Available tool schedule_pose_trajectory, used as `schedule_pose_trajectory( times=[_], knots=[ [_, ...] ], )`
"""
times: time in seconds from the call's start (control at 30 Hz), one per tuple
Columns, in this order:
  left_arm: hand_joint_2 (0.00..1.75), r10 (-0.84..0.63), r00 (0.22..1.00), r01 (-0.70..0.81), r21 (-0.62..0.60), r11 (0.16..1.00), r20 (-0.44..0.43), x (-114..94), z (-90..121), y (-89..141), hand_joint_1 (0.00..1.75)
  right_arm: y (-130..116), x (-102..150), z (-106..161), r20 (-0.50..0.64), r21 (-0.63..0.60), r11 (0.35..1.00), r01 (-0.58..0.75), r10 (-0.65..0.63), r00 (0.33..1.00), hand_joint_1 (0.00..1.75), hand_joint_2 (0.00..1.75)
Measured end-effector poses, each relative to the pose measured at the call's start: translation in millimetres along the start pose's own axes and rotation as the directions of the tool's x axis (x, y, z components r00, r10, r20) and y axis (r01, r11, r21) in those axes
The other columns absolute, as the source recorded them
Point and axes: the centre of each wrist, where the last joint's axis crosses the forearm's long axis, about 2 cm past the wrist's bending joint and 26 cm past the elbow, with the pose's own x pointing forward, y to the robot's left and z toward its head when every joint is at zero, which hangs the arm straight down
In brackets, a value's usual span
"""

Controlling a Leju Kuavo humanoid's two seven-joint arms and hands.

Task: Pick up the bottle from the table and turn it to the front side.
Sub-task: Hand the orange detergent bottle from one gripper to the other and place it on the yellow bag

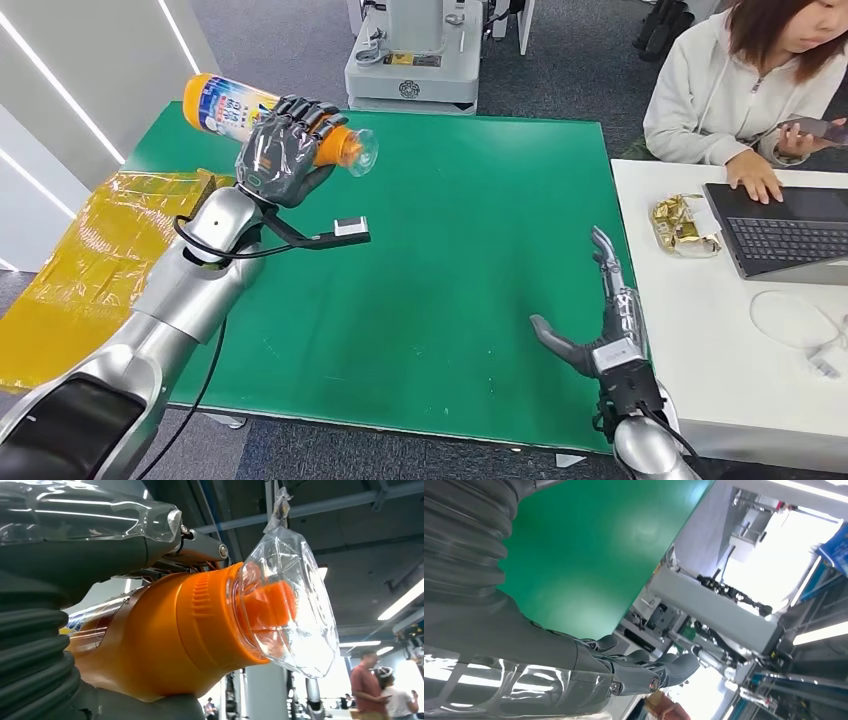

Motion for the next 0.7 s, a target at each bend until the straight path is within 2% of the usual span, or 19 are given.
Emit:
schedule_pose_trajectory(
  times=[0.2, 0.33, 0.43, 0.6, 0.7],
  knots=[
    [1.75, -0.115, 0.993, 0.112, -0.093, 0.989, -0.032, -26, 16, 1, 1.75, -20, 9, 20, 0.02, -0.061, 0.998, -0.009, 0.01, 1.0, 0.0, 1.75],
    [1.75, -0.191, 0.979, 0.176, -0.19, 0.966, -0.068, -41, 52, -10, 1.75, -31, 11, 36, 0.025, -0.08, 0.997, -0.016, 0.018, 1.0, 0.0, 1.75],
    [1.75, -0.217, 0.974, 0.195, -0.245, 0.95, -0.067, -42, 81, -20, 1.75, -36, 14, 41, 0.03, -0.086, 0.996, -0.023, 0.026, 0.999, 0.0, 1.75],
    [1.75, -0.24, 0.968, 0.209, -0.297, 0.932, -0.071, -44, 103, -23, 1.75, -40, 17, 42, 0.033, -0.099, 0.994, -0.037, 0.04, 0.999, 0.0, 1.75],
    [1.75, -0.256, 0.96, 0.199, -0.37, 0.907, -0.112, -44, 137, -27, 1.75, -41, 21, 47, 0.019, -0.094, 0.994, -0.05, 0.052, 0.998, 0.0, 1.75]
  ],
)
